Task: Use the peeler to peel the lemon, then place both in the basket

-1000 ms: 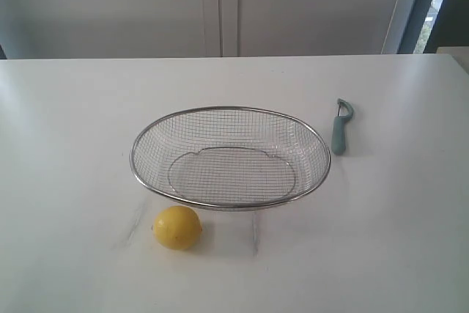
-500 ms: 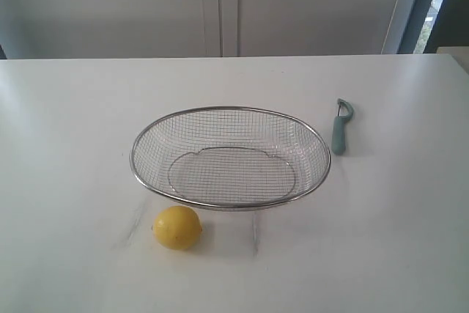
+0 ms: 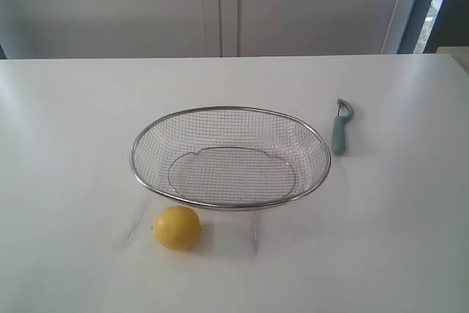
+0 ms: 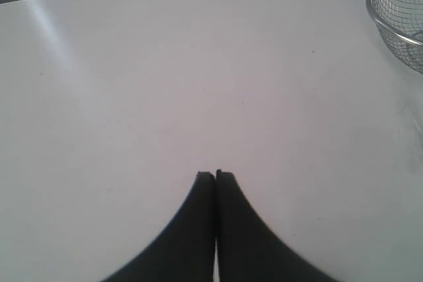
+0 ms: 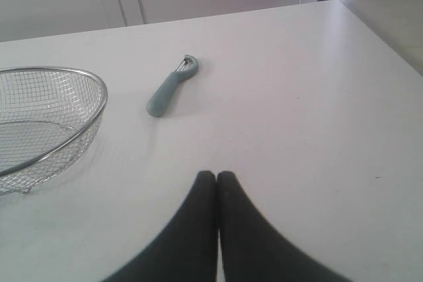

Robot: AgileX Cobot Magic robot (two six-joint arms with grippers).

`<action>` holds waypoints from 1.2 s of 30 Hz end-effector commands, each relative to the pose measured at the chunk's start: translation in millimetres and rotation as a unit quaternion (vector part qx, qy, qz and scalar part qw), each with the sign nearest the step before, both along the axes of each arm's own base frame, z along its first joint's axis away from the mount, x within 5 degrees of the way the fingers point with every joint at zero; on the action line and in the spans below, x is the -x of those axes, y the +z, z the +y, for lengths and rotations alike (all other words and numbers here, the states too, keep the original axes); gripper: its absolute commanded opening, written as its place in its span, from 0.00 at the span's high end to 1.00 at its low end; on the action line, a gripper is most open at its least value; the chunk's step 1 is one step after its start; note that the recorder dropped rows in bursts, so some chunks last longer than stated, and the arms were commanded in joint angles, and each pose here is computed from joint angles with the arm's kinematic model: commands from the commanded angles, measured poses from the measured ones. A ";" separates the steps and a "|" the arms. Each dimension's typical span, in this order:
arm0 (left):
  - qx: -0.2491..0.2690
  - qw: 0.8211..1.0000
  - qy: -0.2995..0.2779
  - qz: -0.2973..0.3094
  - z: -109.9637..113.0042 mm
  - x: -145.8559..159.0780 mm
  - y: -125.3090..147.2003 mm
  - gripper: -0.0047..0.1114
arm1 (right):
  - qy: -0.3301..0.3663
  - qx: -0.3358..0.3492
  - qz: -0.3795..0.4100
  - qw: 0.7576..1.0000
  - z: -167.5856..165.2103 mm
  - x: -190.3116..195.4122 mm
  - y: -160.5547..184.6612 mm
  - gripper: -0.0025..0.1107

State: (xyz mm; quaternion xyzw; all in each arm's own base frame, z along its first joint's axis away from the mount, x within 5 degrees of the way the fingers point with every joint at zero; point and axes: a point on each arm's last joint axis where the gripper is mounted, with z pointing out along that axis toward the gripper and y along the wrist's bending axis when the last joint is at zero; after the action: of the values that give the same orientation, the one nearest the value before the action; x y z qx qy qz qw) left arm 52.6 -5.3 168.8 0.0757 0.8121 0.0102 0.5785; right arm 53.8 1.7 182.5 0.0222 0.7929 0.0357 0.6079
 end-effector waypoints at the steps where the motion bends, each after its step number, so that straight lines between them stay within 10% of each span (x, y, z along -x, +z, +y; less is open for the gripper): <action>1: -0.001 1.000 0.001 -0.002 0.2 0.2 0.1 0.96 | 0.003 0.001 -0.008 1.000 0.2 0.1 0.7 0.98; 36: -0.001 1.000 0.001 -0.002 0.2 0.2 0.1 0.96 | 0.002 -0.009 -0.312 0.950 0.1 3.6 56.0 0.98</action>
State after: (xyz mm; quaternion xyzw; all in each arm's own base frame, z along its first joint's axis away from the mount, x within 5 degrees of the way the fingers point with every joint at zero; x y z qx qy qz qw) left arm 52.6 -5.3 168.8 0.0757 0.8121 0.0102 0.5785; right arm 53.1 1.6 232.2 0.0167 0.5966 0.0470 0.8010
